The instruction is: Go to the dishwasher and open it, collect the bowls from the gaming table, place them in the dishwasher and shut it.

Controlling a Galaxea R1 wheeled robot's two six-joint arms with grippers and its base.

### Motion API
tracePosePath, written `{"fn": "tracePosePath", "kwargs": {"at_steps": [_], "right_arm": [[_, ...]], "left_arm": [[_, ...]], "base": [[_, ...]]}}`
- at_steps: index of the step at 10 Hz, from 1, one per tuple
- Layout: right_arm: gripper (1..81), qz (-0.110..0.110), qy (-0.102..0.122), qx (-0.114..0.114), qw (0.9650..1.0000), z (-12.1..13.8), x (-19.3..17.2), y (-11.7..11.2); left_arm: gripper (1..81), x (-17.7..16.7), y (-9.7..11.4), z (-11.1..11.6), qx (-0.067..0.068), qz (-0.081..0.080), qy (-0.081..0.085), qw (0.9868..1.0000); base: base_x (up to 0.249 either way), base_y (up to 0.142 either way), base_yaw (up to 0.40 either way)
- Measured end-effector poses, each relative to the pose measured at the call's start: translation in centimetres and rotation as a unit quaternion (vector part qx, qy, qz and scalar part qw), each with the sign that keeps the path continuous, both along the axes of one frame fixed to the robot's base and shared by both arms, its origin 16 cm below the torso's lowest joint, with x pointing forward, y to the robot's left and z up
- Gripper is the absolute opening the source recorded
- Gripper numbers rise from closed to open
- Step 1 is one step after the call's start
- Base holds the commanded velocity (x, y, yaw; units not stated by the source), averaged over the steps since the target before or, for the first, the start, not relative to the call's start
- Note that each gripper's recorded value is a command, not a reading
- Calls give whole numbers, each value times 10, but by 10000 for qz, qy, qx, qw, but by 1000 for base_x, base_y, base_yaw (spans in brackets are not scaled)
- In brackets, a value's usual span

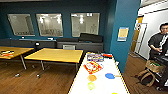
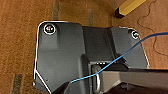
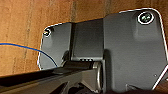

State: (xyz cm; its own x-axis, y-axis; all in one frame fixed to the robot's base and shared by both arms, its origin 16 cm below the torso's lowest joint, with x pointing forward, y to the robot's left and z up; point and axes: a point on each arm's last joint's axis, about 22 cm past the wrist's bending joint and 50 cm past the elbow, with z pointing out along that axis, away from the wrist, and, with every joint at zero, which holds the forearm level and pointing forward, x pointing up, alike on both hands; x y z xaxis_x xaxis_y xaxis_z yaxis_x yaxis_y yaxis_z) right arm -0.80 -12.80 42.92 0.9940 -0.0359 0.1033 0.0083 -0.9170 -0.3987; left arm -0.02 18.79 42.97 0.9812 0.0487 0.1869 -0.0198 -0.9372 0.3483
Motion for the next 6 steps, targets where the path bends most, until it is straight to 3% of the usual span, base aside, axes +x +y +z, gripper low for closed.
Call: {"fn": "tracePosePath", "kwargs": {"at_steps": [3,6], "right_arm": [[811,0,1,27,10000,1,0,4],[811,-2,3,6,10000,0,0,1]], "left_arm": [[811,0,6,-1,39,1,-1,10000],[811,-1,-5,0,-34,-1,5,10000]], "base": [[0,0,0],[0,0,0]]}}
